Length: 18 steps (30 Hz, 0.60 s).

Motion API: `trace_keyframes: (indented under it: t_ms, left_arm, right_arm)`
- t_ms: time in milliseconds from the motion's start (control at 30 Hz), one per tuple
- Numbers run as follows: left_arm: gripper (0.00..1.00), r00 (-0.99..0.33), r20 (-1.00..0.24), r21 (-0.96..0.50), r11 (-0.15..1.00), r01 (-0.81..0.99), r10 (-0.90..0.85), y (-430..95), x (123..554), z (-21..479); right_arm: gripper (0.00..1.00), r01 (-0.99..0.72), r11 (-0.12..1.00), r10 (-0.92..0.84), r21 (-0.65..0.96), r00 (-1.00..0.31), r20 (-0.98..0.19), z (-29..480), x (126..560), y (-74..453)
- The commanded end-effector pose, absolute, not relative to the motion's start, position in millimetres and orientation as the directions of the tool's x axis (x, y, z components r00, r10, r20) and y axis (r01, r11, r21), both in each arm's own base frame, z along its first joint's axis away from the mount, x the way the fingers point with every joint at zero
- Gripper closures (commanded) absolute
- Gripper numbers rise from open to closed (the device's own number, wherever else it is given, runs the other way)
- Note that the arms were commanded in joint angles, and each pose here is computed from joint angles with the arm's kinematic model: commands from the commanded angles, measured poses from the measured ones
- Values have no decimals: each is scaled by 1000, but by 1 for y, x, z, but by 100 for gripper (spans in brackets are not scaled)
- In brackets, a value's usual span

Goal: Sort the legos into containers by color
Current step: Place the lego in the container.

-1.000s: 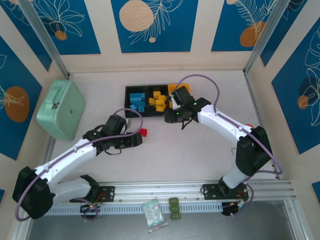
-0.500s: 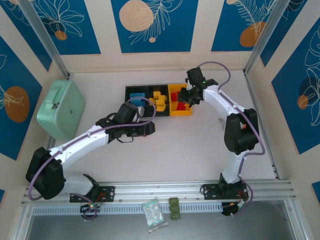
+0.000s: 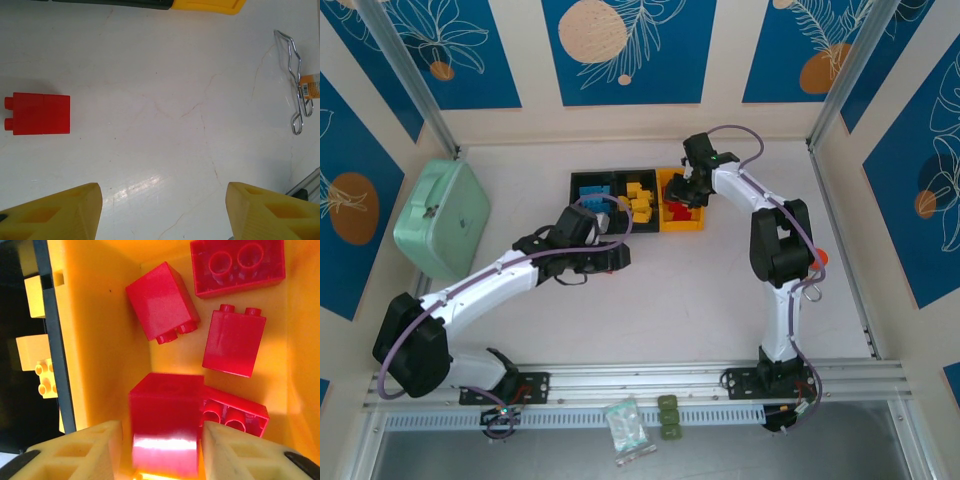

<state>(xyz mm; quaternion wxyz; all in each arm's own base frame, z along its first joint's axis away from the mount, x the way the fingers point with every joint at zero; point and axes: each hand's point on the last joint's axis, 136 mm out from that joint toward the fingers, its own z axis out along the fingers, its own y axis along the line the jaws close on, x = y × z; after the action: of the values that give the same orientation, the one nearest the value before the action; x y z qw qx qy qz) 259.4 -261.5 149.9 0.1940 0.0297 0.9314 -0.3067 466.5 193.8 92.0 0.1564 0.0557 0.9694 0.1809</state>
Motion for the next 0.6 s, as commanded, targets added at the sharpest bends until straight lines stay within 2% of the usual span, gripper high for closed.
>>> trace_keyframes:
  t_ms: [0,200,367,567]
  left_arm:
    - [34,-923,-381,-542,821,180,-48,-260,257,148]
    - [34,-923,-380,-522,838,161,-59,-252,254,141]
    - [33,-922,-384,-478,864,157,-45,-242,251,136]
    - [33,-916,-402,-417,892,173,-11,-232,252,135]
  right_arm:
    - [52,29,915,159,403,-943,-293,110,469,204]
    - [50,5,905,168,425,-922,-348,144,457,200]
    - [50,-31,894,167,446,-903,-397,171,424,196]
    - [50,-63,896,138,440,-902,-409,179,377,196]
